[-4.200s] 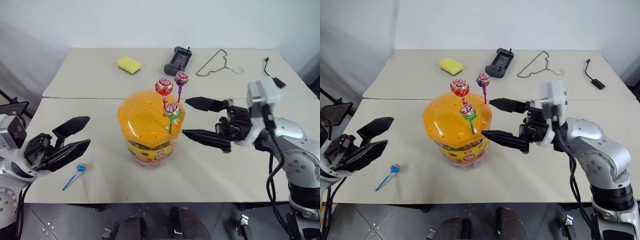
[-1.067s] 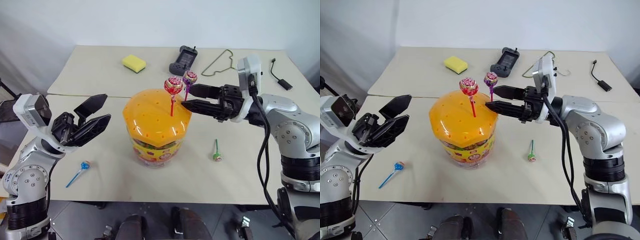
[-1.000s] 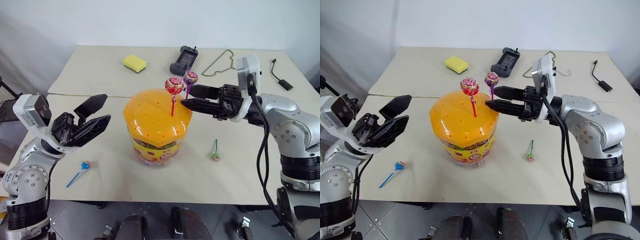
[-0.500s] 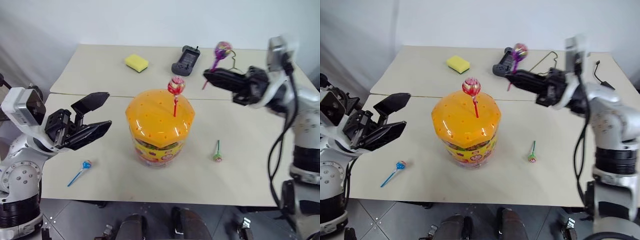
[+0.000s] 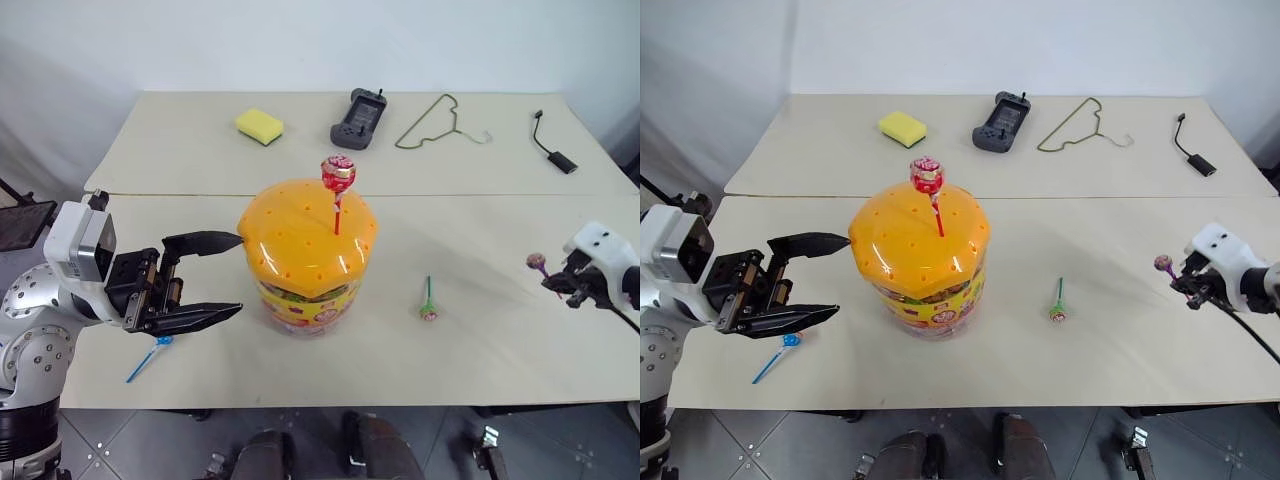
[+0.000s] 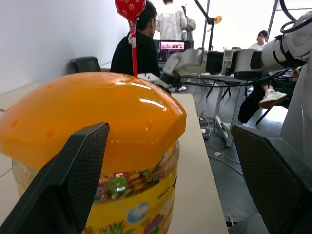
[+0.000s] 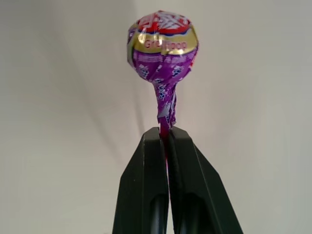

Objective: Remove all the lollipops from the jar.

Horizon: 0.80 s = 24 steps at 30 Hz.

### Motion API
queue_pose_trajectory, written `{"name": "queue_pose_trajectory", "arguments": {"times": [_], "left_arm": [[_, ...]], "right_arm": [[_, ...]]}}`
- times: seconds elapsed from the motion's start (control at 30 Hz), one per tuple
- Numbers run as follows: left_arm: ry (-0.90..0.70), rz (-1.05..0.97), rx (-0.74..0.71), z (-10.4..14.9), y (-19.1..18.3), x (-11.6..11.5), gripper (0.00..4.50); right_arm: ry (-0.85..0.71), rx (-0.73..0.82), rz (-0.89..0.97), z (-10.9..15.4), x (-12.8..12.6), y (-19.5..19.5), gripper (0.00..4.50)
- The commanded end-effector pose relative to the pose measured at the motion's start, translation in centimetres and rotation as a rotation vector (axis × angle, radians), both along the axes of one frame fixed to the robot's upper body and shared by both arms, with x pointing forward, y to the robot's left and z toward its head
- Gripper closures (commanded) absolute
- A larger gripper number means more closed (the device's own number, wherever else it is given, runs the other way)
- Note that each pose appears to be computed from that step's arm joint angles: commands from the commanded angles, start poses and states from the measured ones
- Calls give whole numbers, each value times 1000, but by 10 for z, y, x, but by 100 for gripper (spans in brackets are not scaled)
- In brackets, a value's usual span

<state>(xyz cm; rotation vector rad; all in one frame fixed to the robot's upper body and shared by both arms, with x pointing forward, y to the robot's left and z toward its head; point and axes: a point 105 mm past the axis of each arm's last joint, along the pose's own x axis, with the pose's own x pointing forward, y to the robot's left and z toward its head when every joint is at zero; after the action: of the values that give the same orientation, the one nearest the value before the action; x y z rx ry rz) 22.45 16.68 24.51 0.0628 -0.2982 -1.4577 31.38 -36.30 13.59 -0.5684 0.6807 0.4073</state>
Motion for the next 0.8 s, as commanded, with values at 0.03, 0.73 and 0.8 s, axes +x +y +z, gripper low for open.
{"name": "queue_pose_trajectory", "arguments": {"times": [0.03,0.73,0.8], "left_arm": [[-41,-6,-12,11,0,-3,25],[107,96,-330,11,19,15,25],[110,95,-333,10,18,15,25]], "right_arm": [[-61,25,22,2,1,-5,424],[-425,754,1185,161,-60,276,289],[-416,752,1189,160,-56,284,289]]}}
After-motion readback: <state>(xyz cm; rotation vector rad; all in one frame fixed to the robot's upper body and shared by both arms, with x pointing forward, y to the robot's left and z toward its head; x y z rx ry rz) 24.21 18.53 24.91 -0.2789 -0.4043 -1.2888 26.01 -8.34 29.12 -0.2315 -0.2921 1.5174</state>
